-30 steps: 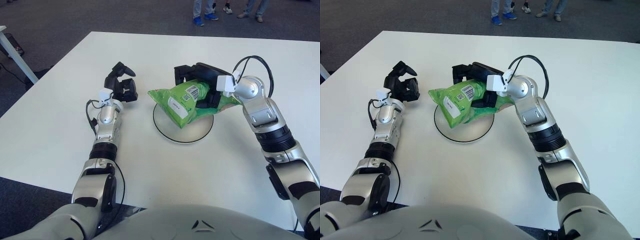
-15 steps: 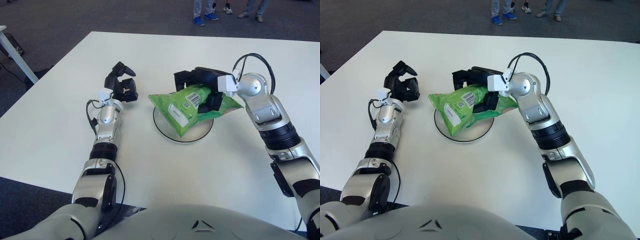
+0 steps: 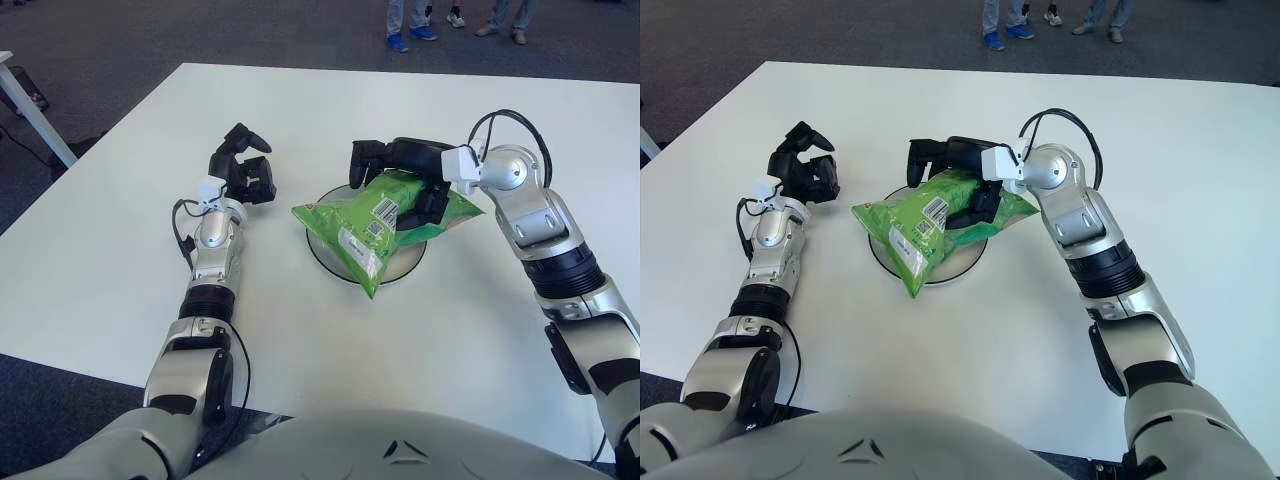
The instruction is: Put the snack into the plate.
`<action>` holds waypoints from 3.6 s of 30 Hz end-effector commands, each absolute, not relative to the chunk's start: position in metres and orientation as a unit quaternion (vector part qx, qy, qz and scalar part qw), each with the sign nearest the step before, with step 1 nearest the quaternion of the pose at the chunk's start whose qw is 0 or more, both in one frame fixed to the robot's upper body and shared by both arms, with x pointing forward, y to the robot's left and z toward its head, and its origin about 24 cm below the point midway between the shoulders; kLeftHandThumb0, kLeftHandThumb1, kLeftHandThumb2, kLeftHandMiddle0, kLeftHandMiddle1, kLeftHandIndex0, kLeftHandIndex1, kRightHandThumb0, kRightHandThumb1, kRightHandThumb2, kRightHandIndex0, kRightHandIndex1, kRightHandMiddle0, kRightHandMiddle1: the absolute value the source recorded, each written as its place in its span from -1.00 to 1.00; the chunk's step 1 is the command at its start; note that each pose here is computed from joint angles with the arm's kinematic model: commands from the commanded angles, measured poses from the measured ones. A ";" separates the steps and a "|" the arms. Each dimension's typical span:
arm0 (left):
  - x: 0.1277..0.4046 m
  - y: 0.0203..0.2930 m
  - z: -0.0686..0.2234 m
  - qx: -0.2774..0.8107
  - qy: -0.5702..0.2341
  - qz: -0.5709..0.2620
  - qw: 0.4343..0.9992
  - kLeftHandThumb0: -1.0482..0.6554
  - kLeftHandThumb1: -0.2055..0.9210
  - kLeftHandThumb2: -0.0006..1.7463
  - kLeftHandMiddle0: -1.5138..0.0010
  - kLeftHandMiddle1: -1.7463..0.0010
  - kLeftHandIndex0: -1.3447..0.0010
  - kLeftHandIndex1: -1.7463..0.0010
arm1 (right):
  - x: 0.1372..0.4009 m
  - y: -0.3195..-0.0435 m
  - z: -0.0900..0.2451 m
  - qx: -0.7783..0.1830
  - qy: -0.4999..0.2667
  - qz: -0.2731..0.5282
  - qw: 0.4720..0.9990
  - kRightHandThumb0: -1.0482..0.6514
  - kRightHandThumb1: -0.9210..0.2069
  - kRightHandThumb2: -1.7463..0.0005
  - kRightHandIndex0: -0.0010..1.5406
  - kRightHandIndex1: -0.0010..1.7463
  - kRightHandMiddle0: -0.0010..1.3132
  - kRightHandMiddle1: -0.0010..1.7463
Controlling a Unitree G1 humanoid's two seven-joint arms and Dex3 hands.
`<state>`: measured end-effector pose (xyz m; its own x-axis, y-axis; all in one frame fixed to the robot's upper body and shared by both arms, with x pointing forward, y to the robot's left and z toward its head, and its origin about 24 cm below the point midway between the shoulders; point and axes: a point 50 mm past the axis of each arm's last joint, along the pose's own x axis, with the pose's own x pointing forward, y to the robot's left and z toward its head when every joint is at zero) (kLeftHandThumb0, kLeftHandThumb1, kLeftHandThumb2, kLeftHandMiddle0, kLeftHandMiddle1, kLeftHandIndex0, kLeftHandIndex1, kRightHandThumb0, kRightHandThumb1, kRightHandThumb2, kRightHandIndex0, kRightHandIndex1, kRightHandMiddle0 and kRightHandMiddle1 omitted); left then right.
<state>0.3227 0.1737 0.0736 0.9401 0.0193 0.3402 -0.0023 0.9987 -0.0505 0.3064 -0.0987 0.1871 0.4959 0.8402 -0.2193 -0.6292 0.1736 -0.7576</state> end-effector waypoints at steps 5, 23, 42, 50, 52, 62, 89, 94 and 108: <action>0.301 0.172 0.030 -0.041 -0.097 0.016 0.994 -0.32 -0.03 0.48 -0.75 -1.00 0.11 -1.00 | 0.309 -0.103 0.190 -0.425 -0.146 0.500 0.741 -0.72 -0.17 0.07 -1.00 -0.53 -1.00 0.13; 0.302 0.173 0.029 -0.042 -0.096 0.014 0.994 -0.32 -0.02 0.47 -0.76 -1.00 0.12 -1.00 | 0.319 -0.112 0.199 -0.387 -0.188 0.523 0.735 -0.85 -0.30 0.23 -1.00 -0.93 -1.00 -0.57; 0.303 0.173 0.028 -0.039 -0.096 0.015 0.995 -0.32 -0.03 0.48 -0.75 -1.00 0.11 -1.00 | 0.330 -0.141 0.234 -0.390 -0.240 0.488 0.743 -0.91 -0.34 0.27 -1.00 -1.00 -1.00 -0.98; 0.303 0.173 0.028 -0.040 -0.097 0.012 0.994 -0.33 -0.03 0.48 -0.75 -1.00 0.11 -1.00 | 0.331 -0.156 0.242 -0.360 -0.222 0.495 0.759 -0.90 -0.37 0.27 -1.00 -1.00 -1.00 -1.00; 0.303 0.174 0.028 -0.041 -0.096 0.012 0.994 -0.33 -0.03 0.48 -0.75 -1.00 0.11 -1.00 | 0.332 -0.161 0.244 -0.351 -0.212 0.494 0.767 -0.90 -0.36 0.28 -1.00 -1.00 -1.00 -1.00; 0.304 0.176 0.028 -0.041 -0.096 0.011 0.994 -0.32 -0.03 0.48 -0.76 -1.00 0.12 -1.00 | 0.343 -0.180 0.245 -0.308 -0.167 0.457 0.817 -0.87 -0.27 0.21 -0.95 -0.97 -1.00 -0.65; 0.305 0.179 0.026 -0.045 -0.089 0.018 0.995 -0.32 -0.03 0.48 -0.75 -1.00 0.11 -1.00 | 0.365 -0.215 0.200 -0.196 -0.156 0.196 0.948 -0.35 0.28 -0.22 -1.00 -0.13 -1.00 -0.25; 0.305 0.179 0.026 -0.046 -0.090 0.019 0.995 -0.32 -0.03 0.48 -0.75 -1.00 0.11 -1.00 | 0.367 -0.222 0.195 -0.151 -0.147 0.166 0.963 -0.35 0.16 -0.21 -0.97 0.09 -1.00 0.01; 0.303 0.178 0.025 -0.043 -0.087 0.009 0.995 -0.32 -0.02 0.47 -0.75 -1.00 0.12 -1.00 | 0.352 -0.238 0.171 -0.076 -0.133 0.054 0.987 -0.24 -0.44 -0.07 -0.79 0.68 -0.48 0.96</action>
<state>0.3252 0.1779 0.0703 0.9438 0.0165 0.3302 0.0045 0.9980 -0.0627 0.3585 -0.2347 0.1803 0.9492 0.1776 0.2596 -0.1244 0.9701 -0.2086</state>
